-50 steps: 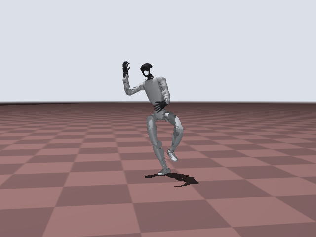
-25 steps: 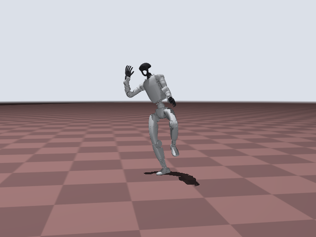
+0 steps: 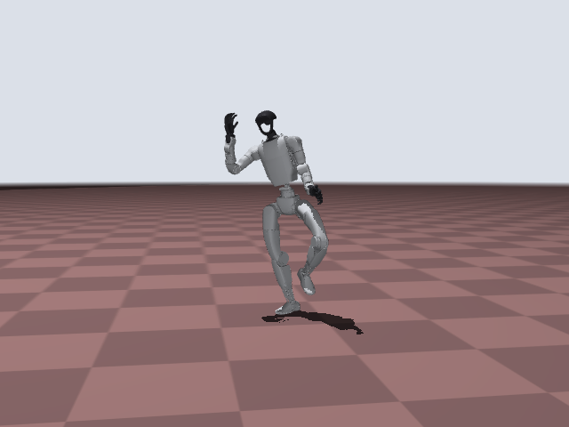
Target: Kungfu
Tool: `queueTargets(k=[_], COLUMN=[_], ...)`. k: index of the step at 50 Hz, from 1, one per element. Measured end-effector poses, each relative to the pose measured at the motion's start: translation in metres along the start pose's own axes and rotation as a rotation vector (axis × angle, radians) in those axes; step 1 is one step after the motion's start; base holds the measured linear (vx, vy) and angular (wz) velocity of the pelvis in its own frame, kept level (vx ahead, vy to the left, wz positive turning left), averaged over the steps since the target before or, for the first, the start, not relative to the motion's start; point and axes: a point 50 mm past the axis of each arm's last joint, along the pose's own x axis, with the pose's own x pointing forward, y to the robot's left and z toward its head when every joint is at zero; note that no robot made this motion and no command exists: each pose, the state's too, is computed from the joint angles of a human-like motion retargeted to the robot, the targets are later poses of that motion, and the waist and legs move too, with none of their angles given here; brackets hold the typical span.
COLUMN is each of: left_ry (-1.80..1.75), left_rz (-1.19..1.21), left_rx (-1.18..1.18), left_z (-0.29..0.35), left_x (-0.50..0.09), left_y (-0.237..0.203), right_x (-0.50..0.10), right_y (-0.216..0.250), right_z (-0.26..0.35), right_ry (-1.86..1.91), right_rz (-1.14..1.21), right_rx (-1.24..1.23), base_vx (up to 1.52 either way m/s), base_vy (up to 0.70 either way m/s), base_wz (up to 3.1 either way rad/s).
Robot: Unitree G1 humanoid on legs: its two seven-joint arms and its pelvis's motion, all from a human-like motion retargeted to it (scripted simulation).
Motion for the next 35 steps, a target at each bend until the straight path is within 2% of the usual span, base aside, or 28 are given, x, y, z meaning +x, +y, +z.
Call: queueTargets(k=[6,11,20,23,25,30,35], left_ry=[-0.160,-0.353,-0.596,-0.527,-0.528,-0.631,-0.673], left_rz=[0.045,0.087,0.129,0.033,-0.046,-0.134,-0.199], left_rx=[-0.064,-0.188,-0.250,-0.261,-0.333,-0.302,-0.312], left_z=[0.037,0.093,0.204,0.217,0.238,0.277,0.299], left_x=[0.013,0.026,0.055,0.070,0.072,0.061,0.052], left_y=[-0.008,-0.020,-0.039,-0.057,-0.072,-0.103,-0.125], right_x=[-0.032,-0.073,-0.184,-0.217,-0.213,-0.215,-0.208], right_y=[0.021,0.052,0.105,0.132,0.145,0.117,0.105], right_z=[-0.040,-0.090,-0.151,-0.146,-0.148,-0.154,-0.157], right_ry=[0.255,0.563,1.145,1.244,1.243,1.233,1.195], right_rz=[-0.001,0.053,0.476,0.389,0.255,0.056,0.111], right_rx=[0.180,0.329,0.423,0.457,0.482,0.378,0.179], base_vx=[0.17,0.25,0.61,0.75,0.23,0.52,0.34], base_vy=[0.34,0.40,0.42,0.42,0.40,0.11,0.02], base_wz=[1.19,1.38,2.23,1.20,1.66,2.25,1.61])
